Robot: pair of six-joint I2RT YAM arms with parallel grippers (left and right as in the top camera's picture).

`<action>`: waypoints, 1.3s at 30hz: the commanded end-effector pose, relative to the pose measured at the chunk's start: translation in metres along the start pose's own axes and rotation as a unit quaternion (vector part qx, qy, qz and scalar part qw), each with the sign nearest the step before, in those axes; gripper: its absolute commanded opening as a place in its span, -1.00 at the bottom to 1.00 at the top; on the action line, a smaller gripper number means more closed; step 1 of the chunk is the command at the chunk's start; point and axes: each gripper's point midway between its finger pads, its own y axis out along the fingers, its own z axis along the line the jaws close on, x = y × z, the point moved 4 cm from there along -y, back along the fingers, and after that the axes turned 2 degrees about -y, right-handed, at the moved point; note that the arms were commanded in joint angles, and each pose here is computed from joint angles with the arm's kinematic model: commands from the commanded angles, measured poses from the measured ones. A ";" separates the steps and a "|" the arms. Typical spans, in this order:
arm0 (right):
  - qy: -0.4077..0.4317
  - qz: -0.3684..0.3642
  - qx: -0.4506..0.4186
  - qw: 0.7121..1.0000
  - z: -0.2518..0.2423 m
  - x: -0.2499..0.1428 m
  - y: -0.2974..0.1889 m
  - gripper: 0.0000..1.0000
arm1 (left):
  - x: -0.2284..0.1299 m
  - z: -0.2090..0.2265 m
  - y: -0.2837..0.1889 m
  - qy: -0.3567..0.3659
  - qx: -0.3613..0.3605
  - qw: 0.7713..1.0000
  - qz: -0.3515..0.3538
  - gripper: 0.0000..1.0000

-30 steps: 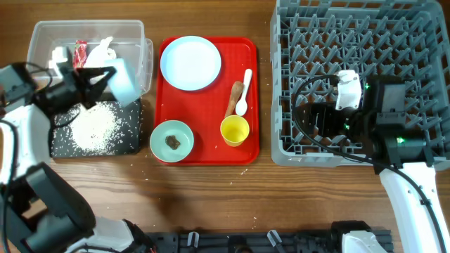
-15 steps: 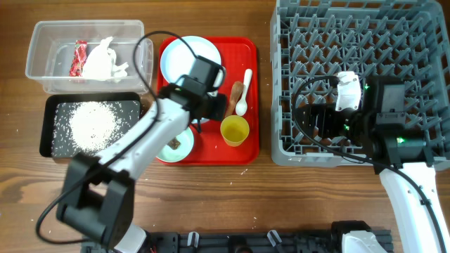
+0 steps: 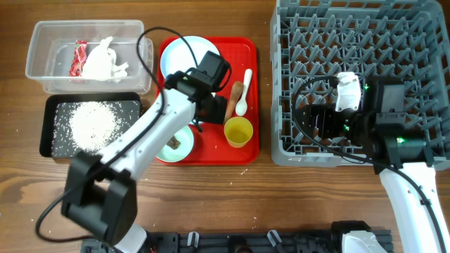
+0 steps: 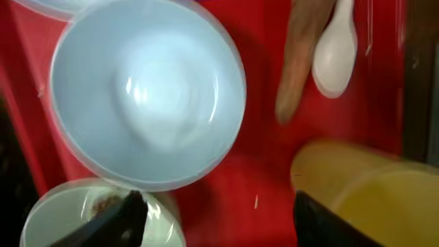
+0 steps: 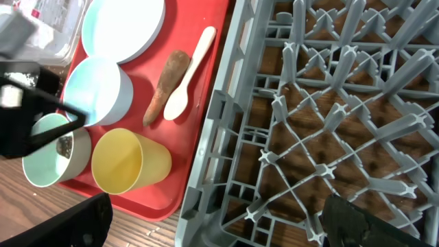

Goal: Sort waste into correct bins and load items into the dishwasher rack
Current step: 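Return the emptied bowl to the red tray with the left gripper, then grasp the teal cup and tip its dark lump onto the black tray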

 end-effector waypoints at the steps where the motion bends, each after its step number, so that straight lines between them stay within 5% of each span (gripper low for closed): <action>1: -0.009 -0.001 0.010 1.000 0.005 0.003 -0.001 0.99 | -0.026 0.010 0.001 -0.067 0.018 0.996 0.050 0.32; 6: -0.009 -0.001 0.010 1.000 0.005 0.003 -0.001 0.99 | -0.066 0.021 0.038 -0.085 0.037 0.991 0.096 0.16; 12: -0.009 -0.002 0.010 1.000 0.005 0.004 -0.001 0.99 | -0.077 0.023 0.057 -0.086 0.032 0.992 0.091 -0.43; 18: -0.009 -0.002 0.010 1.000 0.005 0.004 -0.001 0.99 | -0.080 0.023 0.064 -0.086 0.030 0.992 0.085 -0.63; 20: -0.009 -0.002 0.010 1.000 0.005 0.004 -0.001 0.99 | -0.085 0.025 0.068 -0.086 0.032 0.992 0.090 -0.92; 31: -0.009 -0.003 0.010 1.000 0.005 0.004 -0.001 0.99 | -0.036 0.034 -0.042 -0.085 -0.020 0.996 0.010 -0.92; 35: -0.010 -0.006 0.010 1.000 0.005 0.006 -0.001 0.99 | -0.024 0.092 -0.048 -0.151 -0.009 0.988 -0.006 -0.92; 39: -0.010 -0.006 0.010 1.000 0.005 0.006 -0.001 1.00 | -0.011 0.159 -0.051 -0.214 -0.114 0.970 -0.033 -0.92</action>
